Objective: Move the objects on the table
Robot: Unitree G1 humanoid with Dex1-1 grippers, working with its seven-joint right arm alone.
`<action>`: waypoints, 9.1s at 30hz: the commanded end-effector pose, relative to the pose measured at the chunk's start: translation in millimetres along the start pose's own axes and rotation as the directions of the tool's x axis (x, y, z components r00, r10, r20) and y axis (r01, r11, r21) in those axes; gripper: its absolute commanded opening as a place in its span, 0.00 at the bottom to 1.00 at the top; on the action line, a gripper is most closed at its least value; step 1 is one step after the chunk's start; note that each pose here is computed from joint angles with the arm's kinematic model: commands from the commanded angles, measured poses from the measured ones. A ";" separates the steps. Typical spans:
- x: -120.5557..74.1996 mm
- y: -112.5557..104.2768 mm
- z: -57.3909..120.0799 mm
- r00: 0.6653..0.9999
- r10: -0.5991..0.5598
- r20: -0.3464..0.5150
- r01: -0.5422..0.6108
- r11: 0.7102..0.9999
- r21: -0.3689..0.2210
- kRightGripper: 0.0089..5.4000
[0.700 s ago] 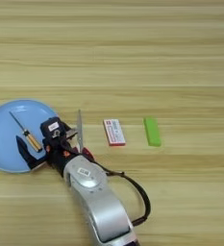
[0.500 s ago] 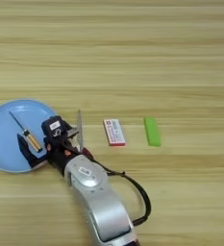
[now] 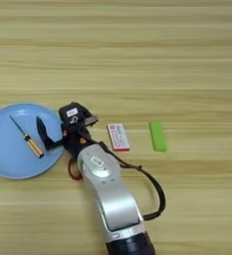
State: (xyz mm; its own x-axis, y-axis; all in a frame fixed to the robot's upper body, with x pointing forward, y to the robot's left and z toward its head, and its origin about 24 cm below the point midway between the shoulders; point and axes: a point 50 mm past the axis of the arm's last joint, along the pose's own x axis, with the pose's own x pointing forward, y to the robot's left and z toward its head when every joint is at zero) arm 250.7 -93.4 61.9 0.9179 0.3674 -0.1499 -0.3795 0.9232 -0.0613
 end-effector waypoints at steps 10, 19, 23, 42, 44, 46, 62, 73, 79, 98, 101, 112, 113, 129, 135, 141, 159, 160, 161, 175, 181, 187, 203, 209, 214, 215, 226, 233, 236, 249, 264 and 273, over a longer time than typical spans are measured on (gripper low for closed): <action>22.7 -14.8 10.4 0.997 -0.059 0.045 0.064 0.992 -0.113 1.00; 26.5 -16.3 0.1 0.998 -0.054 0.009 0.055 0.990 -0.129 1.00; 27.1 -15.6 -1.8 0.999 -0.048 0.000 0.048 0.989 -0.138 1.00; 19.1 -37.0 4.0 0.992 -0.124 0.025 0.127 0.981 -0.148 1.00; 19.2 -37.1 3.6 0.992 -0.125 0.024 0.127 0.981 -0.149 1.00; 19.2 -37.3 3.5 0.992 -0.128 0.023 0.130 0.980 -0.150 1.00; 4.1 -34.3 29.8 0.979 -0.108 0.173 0.123 0.989 -0.077 1.00; -22.8 -75.3 17.6 0.957 -0.239 0.162 0.254 0.964 -0.082 1.00; -29.5 -85.5 -0.2 0.956 -0.273 0.108 0.283 0.955 -0.090 1.00; -28.0 -95.1 -39.6 0.949 -0.316 -0.021 0.314 0.948 -0.058 1.00; -27.7 -95.4 -41.0 0.949 -0.315 -0.027 0.314 0.949 -0.045 1.00; -29.8 -91.7 -47.5 0.956 -0.283 -0.082 0.286 0.958 0.022 0.96; -30.0 -91.3 -48.2 0.956 -0.281 -0.088 0.283 0.959 0.022 0.94; -31.3 -91.5 -51.1 0.954 -0.278 -0.112 0.283 0.958 0.034 0.61; -31.6 -91.9 -51.2 0.953 -0.280 -0.113 0.285 0.958 0.035 0.50; -31.7 -92.5 -51.8 0.953 -0.281 -0.114 0.287 0.957 0.037 0.39; -31.6 -90.6 -43.7 0.958 -0.275 -0.081 0.279 0.960 0.034 0.39; -31.4 -90.2 -42.2 0.959 -0.274 -0.076 0.277 0.960 0.032 0.39; -31.0 -89.4 -40.3 0.960 -0.271 -0.069 0.273 0.962 0.029 0.39; -18.1 -65.0 -1.0 0.983 -0.176 0.057 0.177 0.984 -0.002 0.39; -17.1 -51.0 14.4 0.986 -0.125 0.106 0.126 0.992 -0.003 0.39; -16.2 -33.6 25.7 0.988 -0.060 0.141 0.062 0.998 -0.006 0.39; -12.7 -11.0 33.0 0.987 0.023 0.158 -0.020 1.000 -0.017 0.39; -10.1 0.0 33.1 0.985 0.064 0.159 -0.061 0.998 -0.026 0.39; -6.7 7.6 31.1 0.984 0.092 0.150 -0.089 0.996 -0.025 0.39; -5.8 9.0 31.0 0.984 0.096 0.150 -0.093 0.995 -0.026 0.39; 3.4 28.9 28.9 0.977 0.162 0.137 -0.159 0.987 -0.030 0.39; 7.3 45.9 29.5 0.967 0.214 0.137 -0.213 0.977 -0.023 0.39; 8.3 51.9 29.2 0.964 0.230 0.135 -0.229 0.973 -0.023 0.39; 14.7 72.2 18.7 0.953 0.287 0.097 -0.286 0.958 -0.020 0.39; 20.0 81.2 6.0 0.947 0.315 0.056 -0.314 0.949 -0.023 0.39; 19.1 79.5 8.7 0.949 0.308 0.067 -0.307 0.951 -0.026 0.63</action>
State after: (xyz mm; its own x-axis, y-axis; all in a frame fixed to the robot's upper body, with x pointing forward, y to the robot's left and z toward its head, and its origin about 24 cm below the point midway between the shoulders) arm 230.0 -20.2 32.9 0.7442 0.6257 -0.2339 -0.6449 0.7642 -0.0075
